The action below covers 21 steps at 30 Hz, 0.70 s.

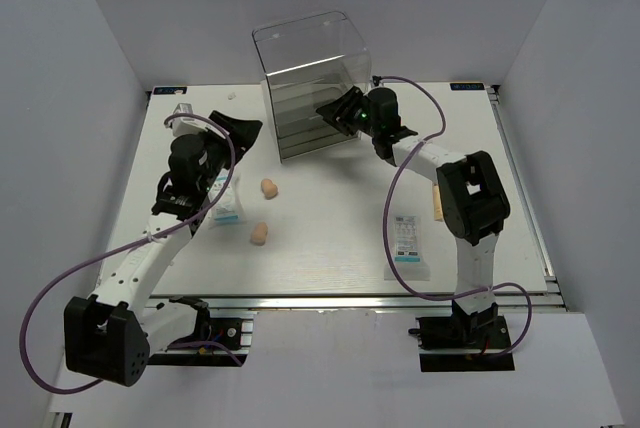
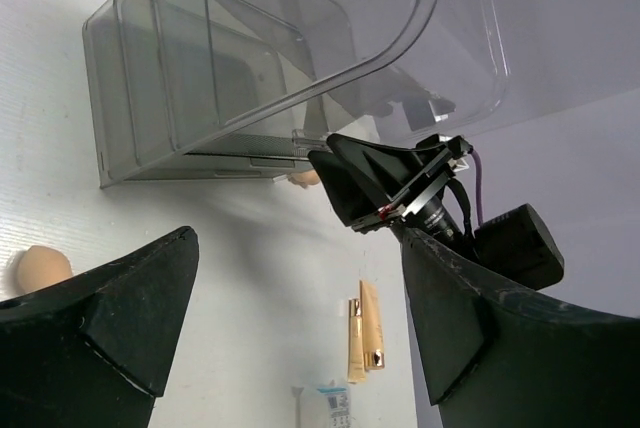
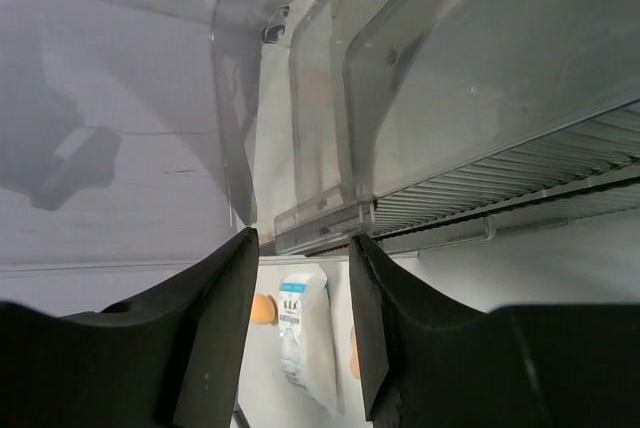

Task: Organize the makeup

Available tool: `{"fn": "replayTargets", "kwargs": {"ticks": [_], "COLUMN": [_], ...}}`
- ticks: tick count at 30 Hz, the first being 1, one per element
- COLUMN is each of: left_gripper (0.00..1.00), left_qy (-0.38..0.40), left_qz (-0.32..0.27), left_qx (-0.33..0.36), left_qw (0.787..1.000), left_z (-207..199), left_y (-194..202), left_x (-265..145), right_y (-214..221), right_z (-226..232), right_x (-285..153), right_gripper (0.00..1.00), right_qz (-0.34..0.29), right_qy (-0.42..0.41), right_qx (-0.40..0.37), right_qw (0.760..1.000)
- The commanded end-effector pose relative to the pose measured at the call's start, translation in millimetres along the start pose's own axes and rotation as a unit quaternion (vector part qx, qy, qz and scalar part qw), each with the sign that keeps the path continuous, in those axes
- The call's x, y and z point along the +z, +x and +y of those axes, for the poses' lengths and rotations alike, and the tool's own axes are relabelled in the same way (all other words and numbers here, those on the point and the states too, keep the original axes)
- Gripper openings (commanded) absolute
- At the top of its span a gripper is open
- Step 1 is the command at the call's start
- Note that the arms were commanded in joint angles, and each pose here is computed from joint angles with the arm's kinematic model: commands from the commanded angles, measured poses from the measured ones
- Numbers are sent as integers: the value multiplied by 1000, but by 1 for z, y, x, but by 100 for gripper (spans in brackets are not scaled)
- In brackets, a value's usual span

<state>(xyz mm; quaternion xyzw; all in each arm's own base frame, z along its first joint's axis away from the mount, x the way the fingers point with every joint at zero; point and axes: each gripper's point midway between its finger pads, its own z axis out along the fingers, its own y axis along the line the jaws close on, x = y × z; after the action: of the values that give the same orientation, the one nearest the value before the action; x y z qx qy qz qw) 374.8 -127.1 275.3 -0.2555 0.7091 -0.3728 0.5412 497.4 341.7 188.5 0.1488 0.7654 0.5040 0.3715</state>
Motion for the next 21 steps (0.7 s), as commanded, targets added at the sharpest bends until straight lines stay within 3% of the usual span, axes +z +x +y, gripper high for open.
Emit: {"fn": "replayTargets", "kwargs": {"ticks": [1,7,13,19,21], "left_gripper": [91,84,75,71,70], "left_qy": [19,25,38,46,49], "left_qz": [-36,-38,-31,-29,-28], "left_qx": [12,15,18,19,18], "left_qw": [999,999,999,998,998], "left_z": [-22,-27,-35,-40,-42], "left_y": [-19,-17,-13,-8,-6], "left_x": [0,2,6,9,12], "right_y": [-17,-17,-22,-28,-28], "right_z": [16,14,10,12,12], "right_x": [6,9,13,14,13], "right_gripper": [47,40,27,2,0], "right_qz": [-29,-33,-44,-53,-53], "right_qy": [-12,-14,-11,-12,-12], "right_qx": [-2,12,22,27,28], "right_qw": [999,999,999,998,998]}}
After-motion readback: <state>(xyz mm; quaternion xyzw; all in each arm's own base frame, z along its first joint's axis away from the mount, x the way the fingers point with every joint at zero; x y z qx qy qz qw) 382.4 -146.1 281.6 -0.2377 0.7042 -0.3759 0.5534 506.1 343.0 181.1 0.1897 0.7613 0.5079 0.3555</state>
